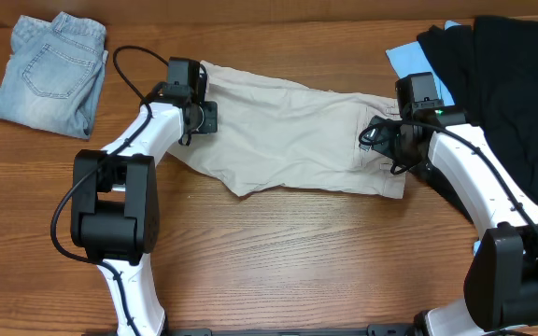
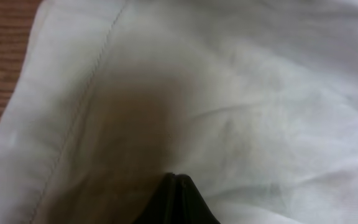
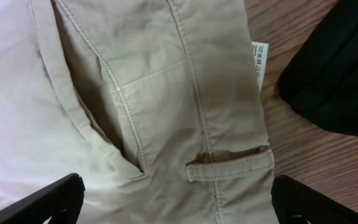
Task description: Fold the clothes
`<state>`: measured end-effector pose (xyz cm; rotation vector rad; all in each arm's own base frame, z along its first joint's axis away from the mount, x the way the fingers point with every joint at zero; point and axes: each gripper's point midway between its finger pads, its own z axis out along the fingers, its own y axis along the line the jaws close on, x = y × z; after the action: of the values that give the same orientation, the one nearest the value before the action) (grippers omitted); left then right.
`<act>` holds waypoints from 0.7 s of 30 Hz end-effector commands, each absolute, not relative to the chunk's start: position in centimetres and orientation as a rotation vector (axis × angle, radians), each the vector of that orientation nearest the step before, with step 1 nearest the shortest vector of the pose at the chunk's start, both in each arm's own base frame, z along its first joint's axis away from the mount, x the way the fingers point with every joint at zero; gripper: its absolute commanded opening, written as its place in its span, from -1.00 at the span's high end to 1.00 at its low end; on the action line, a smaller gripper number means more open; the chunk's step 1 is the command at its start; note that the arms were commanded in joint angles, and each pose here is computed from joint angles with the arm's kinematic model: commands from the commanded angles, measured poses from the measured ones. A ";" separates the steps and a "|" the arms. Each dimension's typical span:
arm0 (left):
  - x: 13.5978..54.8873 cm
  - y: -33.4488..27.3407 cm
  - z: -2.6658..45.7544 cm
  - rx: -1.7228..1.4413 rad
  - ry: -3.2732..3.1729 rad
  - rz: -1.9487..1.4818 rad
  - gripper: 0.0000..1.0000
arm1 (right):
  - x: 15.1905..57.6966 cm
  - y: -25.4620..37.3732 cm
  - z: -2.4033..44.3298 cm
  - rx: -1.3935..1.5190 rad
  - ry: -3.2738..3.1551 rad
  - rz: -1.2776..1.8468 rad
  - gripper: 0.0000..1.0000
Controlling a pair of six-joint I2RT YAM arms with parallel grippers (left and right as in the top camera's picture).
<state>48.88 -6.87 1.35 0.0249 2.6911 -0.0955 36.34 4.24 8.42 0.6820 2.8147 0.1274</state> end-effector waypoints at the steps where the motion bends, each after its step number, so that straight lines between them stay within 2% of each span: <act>1: 47.7 -6.1 -0.1 0.033 2.738 -0.079 0.88 | 36.5 4.7 8.5 0.675 2.817 0.164 -1.00; 10: 43.7 0.3 -2.4 -0.397 2.856 0.102 0.87 | 36.3 4.6 8.4 0.676 2.824 0.161 -1.00; 17: 40.6 3.9 -3.3 -0.599 2.931 0.129 0.85 | 36.3 4.7 8.4 0.668 2.829 0.163 -1.00; 21: 40.1 3.5 -3.5 -0.573 2.972 0.052 0.70 | 37.4 6.2 8.6 0.497 2.827 0.276 -1.00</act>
<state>43.64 2.08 0.08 -0.5141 2.8453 -0.0150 36.71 4.88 8.55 0.6334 2.8156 0.1769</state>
